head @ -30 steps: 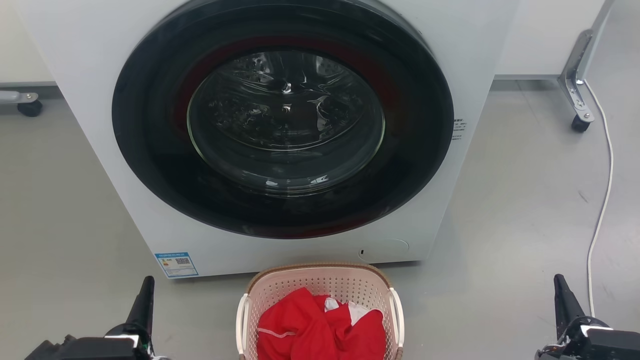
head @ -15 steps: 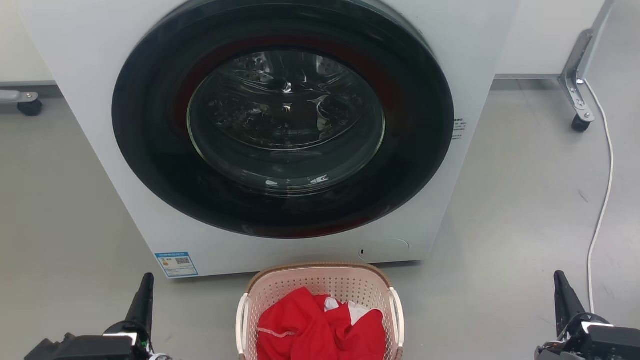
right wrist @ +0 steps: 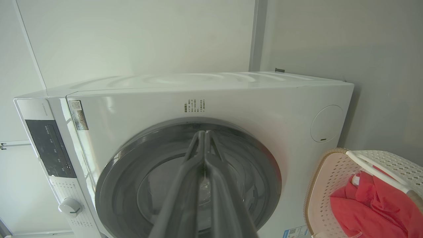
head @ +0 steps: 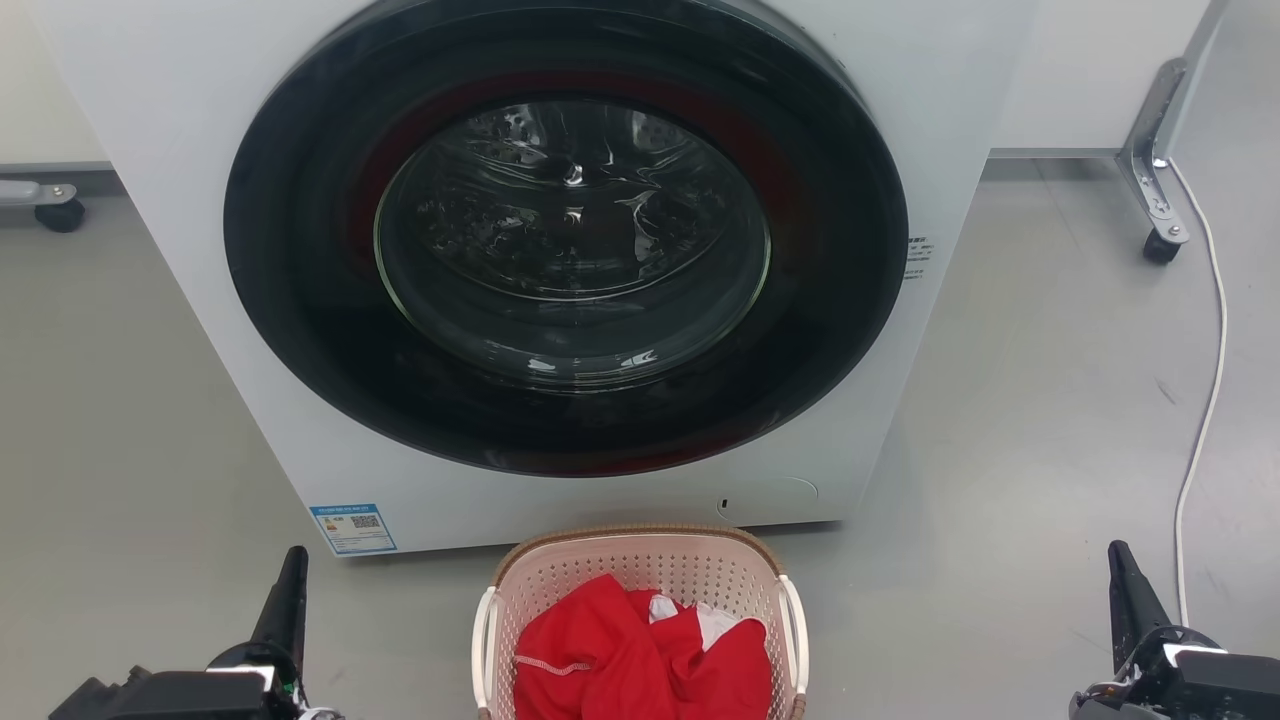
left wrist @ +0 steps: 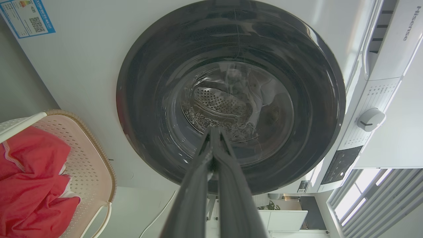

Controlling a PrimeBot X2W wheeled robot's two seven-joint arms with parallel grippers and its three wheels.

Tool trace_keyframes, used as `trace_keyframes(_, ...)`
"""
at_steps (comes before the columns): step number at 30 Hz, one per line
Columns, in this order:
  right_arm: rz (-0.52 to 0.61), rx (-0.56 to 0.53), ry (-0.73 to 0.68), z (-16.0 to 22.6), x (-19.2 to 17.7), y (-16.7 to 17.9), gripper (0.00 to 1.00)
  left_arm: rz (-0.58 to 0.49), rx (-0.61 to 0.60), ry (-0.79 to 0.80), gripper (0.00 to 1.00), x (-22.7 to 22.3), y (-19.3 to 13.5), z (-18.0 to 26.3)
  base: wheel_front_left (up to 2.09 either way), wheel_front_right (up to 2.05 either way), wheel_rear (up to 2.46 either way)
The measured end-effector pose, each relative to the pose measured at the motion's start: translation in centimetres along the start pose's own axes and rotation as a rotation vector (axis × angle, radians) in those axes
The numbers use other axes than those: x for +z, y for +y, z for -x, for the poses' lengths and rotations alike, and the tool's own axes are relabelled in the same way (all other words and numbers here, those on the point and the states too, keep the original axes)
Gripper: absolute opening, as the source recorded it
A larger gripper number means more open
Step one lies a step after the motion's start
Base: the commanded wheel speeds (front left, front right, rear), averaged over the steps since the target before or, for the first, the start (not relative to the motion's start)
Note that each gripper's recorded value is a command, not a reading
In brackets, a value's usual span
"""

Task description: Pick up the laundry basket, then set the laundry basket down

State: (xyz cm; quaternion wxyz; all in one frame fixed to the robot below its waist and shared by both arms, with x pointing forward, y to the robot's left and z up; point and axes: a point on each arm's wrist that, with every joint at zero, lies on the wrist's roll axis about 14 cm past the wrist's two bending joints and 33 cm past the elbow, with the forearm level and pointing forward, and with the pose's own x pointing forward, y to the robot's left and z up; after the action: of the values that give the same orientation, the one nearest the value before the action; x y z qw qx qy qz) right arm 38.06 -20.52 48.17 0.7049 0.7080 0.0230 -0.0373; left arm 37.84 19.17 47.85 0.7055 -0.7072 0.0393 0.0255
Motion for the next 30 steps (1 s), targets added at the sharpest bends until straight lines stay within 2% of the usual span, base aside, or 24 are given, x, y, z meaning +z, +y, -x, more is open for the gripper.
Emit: trace_keyframes(30, 0.0, 0.001, 0.0, 0.0, 0.0, 0.02, 0.0, 0.0, 0.001, 0.0, 0.0, 0.0, 0.02, 0.0, 0.0, 0.0, 0.0)
